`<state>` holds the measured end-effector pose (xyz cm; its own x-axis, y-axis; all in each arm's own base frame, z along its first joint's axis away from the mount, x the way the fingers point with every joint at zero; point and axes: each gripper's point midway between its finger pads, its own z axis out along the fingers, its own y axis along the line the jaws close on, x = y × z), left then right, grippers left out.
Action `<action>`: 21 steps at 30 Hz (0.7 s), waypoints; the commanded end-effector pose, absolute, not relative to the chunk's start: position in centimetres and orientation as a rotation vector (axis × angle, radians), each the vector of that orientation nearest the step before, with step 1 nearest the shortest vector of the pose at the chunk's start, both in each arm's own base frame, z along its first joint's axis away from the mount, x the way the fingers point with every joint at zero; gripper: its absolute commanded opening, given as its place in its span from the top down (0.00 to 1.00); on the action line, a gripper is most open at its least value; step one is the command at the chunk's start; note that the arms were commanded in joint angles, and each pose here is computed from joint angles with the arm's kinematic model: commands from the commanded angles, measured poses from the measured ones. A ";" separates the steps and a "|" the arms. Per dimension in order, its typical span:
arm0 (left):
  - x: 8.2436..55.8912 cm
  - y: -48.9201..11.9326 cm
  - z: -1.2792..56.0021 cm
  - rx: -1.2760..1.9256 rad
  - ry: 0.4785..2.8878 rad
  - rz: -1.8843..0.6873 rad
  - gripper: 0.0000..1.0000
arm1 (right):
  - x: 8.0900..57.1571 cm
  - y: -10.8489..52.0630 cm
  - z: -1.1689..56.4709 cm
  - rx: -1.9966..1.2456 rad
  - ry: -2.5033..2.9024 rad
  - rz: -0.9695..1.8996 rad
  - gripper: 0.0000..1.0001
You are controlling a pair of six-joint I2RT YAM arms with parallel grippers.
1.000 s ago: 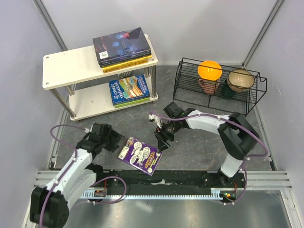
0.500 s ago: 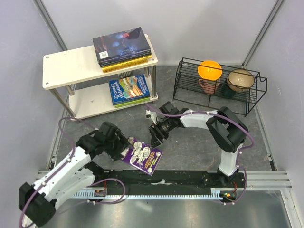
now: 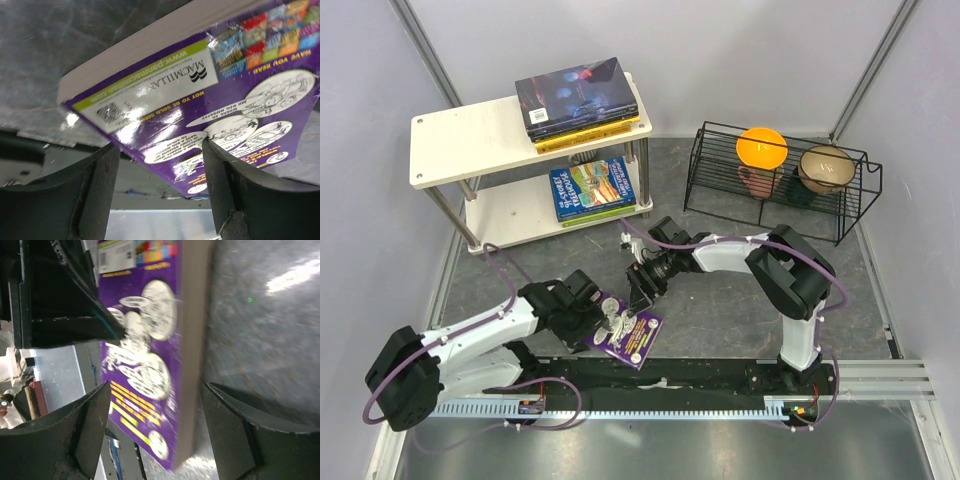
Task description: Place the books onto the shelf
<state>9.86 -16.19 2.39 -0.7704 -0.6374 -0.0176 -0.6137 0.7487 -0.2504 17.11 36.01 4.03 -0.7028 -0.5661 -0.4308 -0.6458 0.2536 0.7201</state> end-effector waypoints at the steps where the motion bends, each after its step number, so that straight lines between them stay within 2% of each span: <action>1: 13.2 -18.3 2.4 -1.119 2.638 -0.583 0.30 | 15.4 36.4 2.2 -1.190 2.492 1.444 0.20; 5: 14.0 -18.7 2.1 -1.147 2.560 -0.689 0.37 | 15.0 36.4 2.0 -1.166 2.529 1.467 0.22; 8: 14.9 -19.2 2.8 -1.126 2.501 -0.774 0.41 | 14.8 36.7 2.9 -1.171 2.508 1.513 0.37; 9: 15.3 -19.4 3.3 -1.120 2.476 -0.804 0.42 | 14.7 36.8 3.3 -1.177 2.494 1.528 0.52; 11: 15.5 -19.6 3.6 -1.087 2.461 -0.827 0.42 | 14.7 36.9 4.5 -1.192 2.451 1.559 0.70; 12: 15.7 -19.6 3.8 -1.077 2.451 -0.837 0.42 | 15.0 37.0 5.3 -1.194 2.420 1.560 0.94; 13: 16.0 -20.0 4.1 -1.065 2.438 -0.863 0.42 | 15.5 36.8 5.8 -1.189 2.397 1.552 1.00; 15: 16.3 -20.5 5.4 -0.959 2.418 -0.922 0.41 | 17.7 36.0 7.5 -1.131 2.346 1.507 1.00; 18: 17.0 -21.8 9.2 -0.631 2.320 -1.056 0.37 | 20.5 33.7 9.9 -1.047 2.290 1.468 1.00; 19: 17.4 -22.2 12.4 -0.411 2.210 -1.105 0.36 | 20.7 32.8 10.2 -1.063 2.284 1.455 1.00; 20: 17.2 -22.6 14.0 -0.294 2.169 -1.131 0.29 | 20.7 32.0 10.8 -1.086 2.262 1.475 1.00; 21: 17.1 -22.6 15.1 -0.200 2.135 -1.123 0.28 | 21.6 31.2 11.7 -1.087 2.243 1.450 1.00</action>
